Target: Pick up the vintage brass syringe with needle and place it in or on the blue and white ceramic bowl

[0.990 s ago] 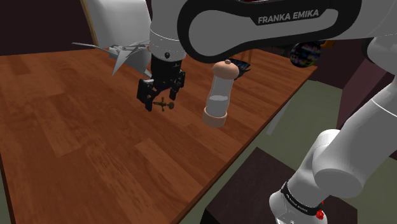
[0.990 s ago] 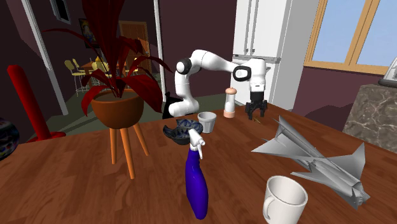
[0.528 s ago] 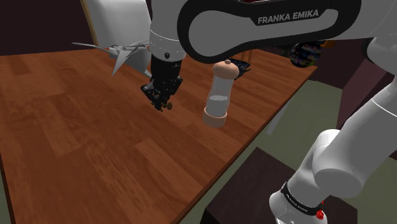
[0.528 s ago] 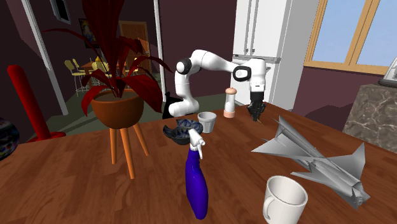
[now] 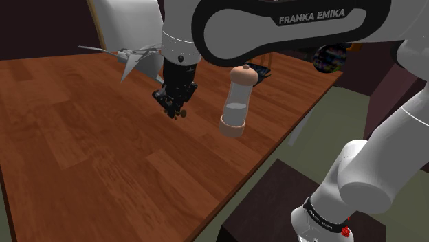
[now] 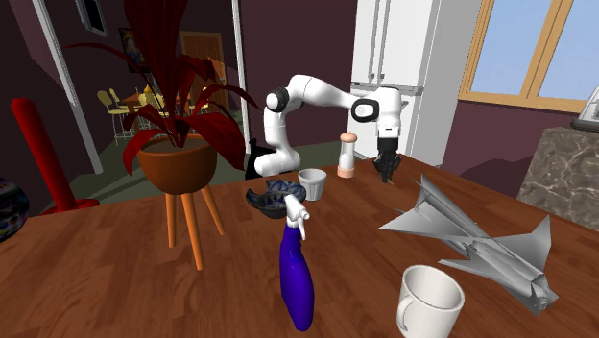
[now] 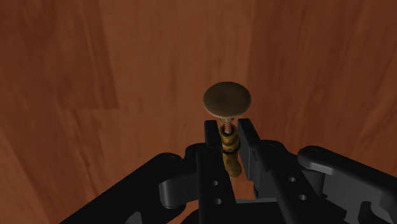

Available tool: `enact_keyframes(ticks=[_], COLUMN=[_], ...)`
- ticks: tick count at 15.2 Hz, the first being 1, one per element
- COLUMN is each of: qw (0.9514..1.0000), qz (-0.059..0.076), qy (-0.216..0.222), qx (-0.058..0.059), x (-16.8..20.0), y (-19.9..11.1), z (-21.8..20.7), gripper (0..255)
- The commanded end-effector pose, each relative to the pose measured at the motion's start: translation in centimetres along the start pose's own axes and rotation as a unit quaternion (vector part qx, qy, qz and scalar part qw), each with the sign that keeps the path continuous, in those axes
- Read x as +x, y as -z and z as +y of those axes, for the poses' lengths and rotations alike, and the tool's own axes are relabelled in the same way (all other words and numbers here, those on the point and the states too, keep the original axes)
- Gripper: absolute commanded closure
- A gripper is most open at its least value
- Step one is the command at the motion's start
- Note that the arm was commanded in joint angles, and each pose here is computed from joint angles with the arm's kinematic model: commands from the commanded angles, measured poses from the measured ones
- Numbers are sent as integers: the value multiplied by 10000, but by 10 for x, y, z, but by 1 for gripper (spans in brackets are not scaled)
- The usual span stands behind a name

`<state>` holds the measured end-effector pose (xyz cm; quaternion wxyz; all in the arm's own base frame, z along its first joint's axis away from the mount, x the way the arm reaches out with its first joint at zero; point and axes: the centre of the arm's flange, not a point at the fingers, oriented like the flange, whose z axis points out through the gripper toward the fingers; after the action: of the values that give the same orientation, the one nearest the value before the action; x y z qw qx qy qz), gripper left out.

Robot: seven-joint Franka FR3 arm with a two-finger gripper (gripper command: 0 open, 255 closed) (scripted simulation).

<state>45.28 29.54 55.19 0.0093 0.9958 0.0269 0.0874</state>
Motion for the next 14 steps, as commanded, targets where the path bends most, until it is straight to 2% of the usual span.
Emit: enact_keyframes(ticks=[1, 14], qw=[10000, 10000], qz=[-1, -1], qy=[1, 1], qx=[0, 0], x=[1, 13], y=[8, 75], z=[0, 1], gripper=[255, 255])
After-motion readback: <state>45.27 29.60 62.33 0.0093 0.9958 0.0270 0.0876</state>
